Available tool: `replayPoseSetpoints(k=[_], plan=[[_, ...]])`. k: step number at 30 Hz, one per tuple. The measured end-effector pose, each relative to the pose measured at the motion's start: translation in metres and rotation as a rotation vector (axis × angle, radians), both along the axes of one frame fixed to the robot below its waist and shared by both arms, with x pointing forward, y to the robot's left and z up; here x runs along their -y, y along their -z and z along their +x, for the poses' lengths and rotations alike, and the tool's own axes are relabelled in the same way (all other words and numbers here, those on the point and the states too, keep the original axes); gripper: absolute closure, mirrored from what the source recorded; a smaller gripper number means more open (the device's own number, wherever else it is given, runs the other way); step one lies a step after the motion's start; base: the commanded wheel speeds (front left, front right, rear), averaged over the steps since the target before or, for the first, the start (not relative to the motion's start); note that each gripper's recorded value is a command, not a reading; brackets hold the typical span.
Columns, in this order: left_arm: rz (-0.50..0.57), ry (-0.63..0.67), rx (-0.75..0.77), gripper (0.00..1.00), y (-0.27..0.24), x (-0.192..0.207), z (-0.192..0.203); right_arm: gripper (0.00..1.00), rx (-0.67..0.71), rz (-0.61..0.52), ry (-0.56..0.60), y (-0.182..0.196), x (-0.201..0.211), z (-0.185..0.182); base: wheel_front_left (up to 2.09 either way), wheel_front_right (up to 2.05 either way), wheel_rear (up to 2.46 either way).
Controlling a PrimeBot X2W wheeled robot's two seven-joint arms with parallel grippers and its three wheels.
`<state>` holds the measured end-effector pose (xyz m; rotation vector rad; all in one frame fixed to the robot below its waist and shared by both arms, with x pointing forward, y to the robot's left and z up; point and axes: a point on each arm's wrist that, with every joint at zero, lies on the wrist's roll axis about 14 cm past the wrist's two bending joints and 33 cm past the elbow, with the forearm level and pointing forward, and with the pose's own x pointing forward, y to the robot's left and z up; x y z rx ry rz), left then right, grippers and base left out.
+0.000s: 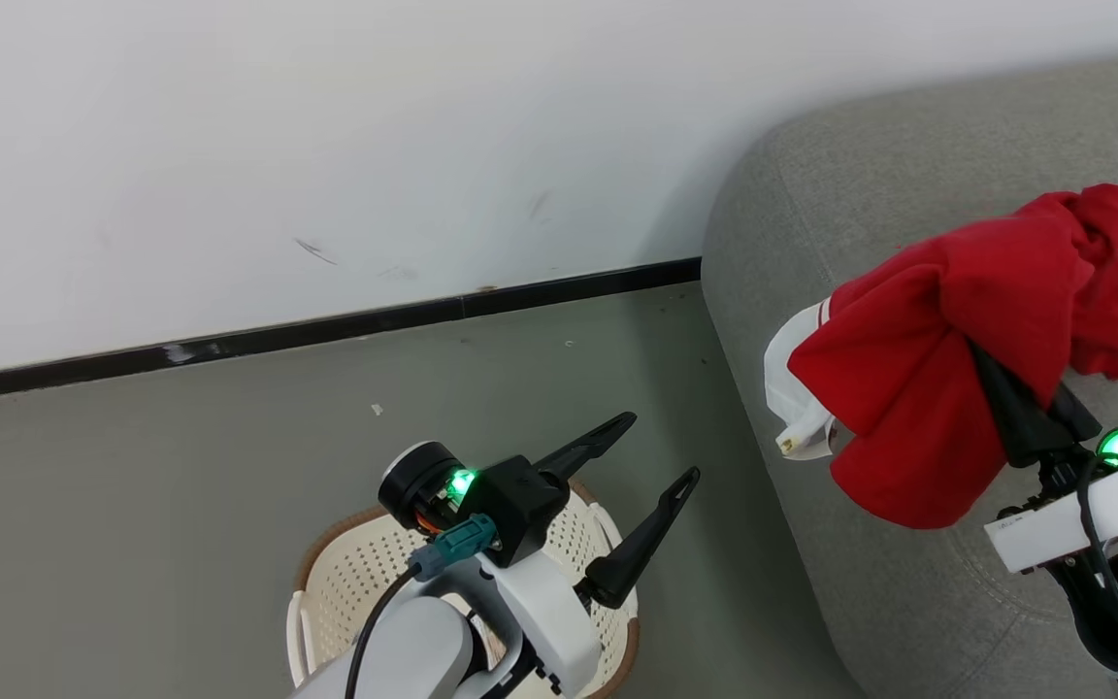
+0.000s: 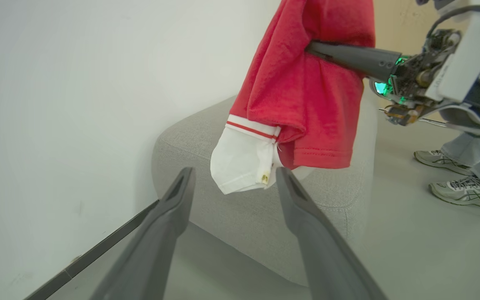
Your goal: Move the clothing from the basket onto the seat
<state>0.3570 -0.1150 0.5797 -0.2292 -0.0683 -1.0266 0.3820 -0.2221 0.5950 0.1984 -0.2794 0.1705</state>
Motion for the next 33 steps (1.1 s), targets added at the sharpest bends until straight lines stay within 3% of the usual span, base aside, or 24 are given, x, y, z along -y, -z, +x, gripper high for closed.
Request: replayPoseSetpoints(k=[33], plan=[[-0.018, 0.087, -0.007, 0.0, 0.007, 0.032, -0.001, 1.0, 0.013, -0.039, 0.163, -0.008, 0.05, -0.027, 0.0, 0.0, 0.0]])
